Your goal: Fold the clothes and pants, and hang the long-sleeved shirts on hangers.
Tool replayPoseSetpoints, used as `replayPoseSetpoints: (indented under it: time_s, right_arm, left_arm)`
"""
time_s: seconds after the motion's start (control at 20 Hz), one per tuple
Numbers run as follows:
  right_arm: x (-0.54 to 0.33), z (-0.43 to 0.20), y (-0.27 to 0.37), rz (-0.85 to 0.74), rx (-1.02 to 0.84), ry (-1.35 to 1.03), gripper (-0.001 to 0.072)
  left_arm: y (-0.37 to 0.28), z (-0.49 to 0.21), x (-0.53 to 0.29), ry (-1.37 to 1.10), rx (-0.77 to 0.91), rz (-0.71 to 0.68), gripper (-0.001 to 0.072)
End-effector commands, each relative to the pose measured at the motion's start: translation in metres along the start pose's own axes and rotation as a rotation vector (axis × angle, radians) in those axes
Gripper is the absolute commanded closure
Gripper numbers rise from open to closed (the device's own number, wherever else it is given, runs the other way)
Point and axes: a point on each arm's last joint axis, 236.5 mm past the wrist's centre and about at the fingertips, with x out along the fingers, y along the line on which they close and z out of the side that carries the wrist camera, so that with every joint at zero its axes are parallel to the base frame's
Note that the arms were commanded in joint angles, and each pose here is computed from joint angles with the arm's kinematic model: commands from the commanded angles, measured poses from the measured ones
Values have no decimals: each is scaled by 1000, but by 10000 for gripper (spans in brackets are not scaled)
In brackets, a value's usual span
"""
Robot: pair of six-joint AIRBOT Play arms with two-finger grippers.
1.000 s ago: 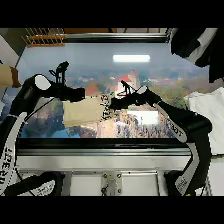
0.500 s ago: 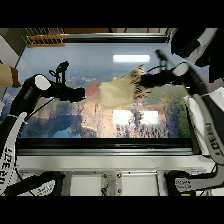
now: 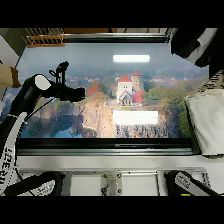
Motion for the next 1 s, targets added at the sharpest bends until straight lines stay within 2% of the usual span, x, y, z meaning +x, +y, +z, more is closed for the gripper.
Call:
replayPoseSetpoints:
  time_s: [0.0, 0.25, 0.55, 0.75, 0.95]
  right_arm:
    - [-46, -11, -57, -202, 87, 19, 704]
    - [-81, -72, -105, -447, 142, 174, 703]
    - [-91, -168, -149, -636, 178, 347, 703]
    - [-86, -215, -161, -671, 184, 458, 703]
    - [-84, -230, -168, -684, 197, 491, 700]
  left_arm:
    - [0, 0, 0, 1, 1, 0, 701]
    - [0, -4, 0, 18, 2, 0, 701]
    - [0, -8, 0, 33, 5, -1, 701]
    - [0, -9, 0, 36, 5, -1, 701]
    - [0, -11, 0, 46, 14, -1, 701]
